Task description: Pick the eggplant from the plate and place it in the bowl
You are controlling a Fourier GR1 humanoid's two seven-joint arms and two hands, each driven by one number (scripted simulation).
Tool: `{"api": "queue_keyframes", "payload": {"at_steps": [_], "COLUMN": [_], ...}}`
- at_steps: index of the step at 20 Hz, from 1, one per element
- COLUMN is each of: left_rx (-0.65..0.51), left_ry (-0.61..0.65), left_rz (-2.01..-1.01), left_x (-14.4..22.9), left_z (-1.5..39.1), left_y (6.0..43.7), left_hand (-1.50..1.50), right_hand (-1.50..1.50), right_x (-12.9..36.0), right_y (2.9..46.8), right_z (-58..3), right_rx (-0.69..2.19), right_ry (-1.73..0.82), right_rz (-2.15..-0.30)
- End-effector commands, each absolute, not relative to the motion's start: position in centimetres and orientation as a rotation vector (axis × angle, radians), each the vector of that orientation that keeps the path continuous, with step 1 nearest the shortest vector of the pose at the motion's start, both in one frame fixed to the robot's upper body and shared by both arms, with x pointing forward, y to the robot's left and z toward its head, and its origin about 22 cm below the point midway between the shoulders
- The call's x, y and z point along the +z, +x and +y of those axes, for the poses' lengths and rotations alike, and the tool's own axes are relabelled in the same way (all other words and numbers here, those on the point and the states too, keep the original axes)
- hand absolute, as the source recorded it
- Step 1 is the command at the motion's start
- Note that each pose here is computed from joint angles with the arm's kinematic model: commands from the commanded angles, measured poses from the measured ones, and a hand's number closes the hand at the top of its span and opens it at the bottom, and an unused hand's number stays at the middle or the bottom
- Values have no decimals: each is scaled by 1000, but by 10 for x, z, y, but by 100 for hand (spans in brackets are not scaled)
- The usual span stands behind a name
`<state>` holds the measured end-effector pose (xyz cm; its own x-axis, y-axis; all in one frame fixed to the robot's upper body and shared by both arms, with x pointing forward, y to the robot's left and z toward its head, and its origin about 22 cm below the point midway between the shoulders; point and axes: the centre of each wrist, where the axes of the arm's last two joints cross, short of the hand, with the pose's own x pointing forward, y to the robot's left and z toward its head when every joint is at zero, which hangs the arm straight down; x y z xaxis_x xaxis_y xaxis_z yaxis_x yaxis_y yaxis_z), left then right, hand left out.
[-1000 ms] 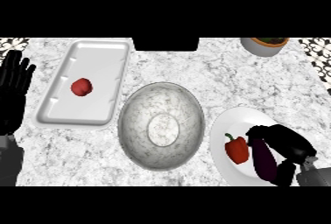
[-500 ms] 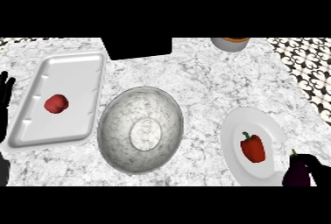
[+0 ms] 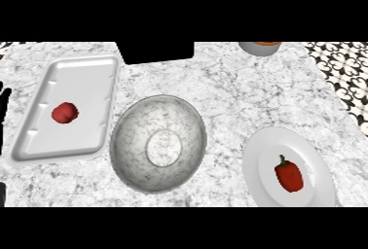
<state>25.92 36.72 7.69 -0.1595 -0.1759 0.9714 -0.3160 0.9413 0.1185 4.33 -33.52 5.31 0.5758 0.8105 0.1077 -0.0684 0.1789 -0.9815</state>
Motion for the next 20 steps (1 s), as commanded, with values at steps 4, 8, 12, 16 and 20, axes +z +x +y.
{"api": "queue_keyframes", "payload": {"at_steps": [4, 8, 12, 16, 20], "left_rx": [89, 91, 74, 57, 47], "left_ry": [334, 337, 316, 280, 271], "left_rz": [-1750, -1754, -1764, -1777, -1792], "left_x": [82, 84, 83, 80, 79], "left_z": [360, 365, 350, 351, 335], "left_y": [266, 269, 274, 271, 278], "left_hand": [0, 0, 0, 0, 0], "right_hand": [150, 150, 150, 150, 150], "right_x": [155, 161, 157, 153, 153], "right_y": [12, 13, 21, 28, 30], "right_z": [-276, -263, -247, -231, -218], "right_rx": [616, 549, 449, 379, 378], "right_ry": [-1360, -1319, -1211, -1150, -1085], "right_rz": [-1032, -1194, -1365, -1411, -1415]}}
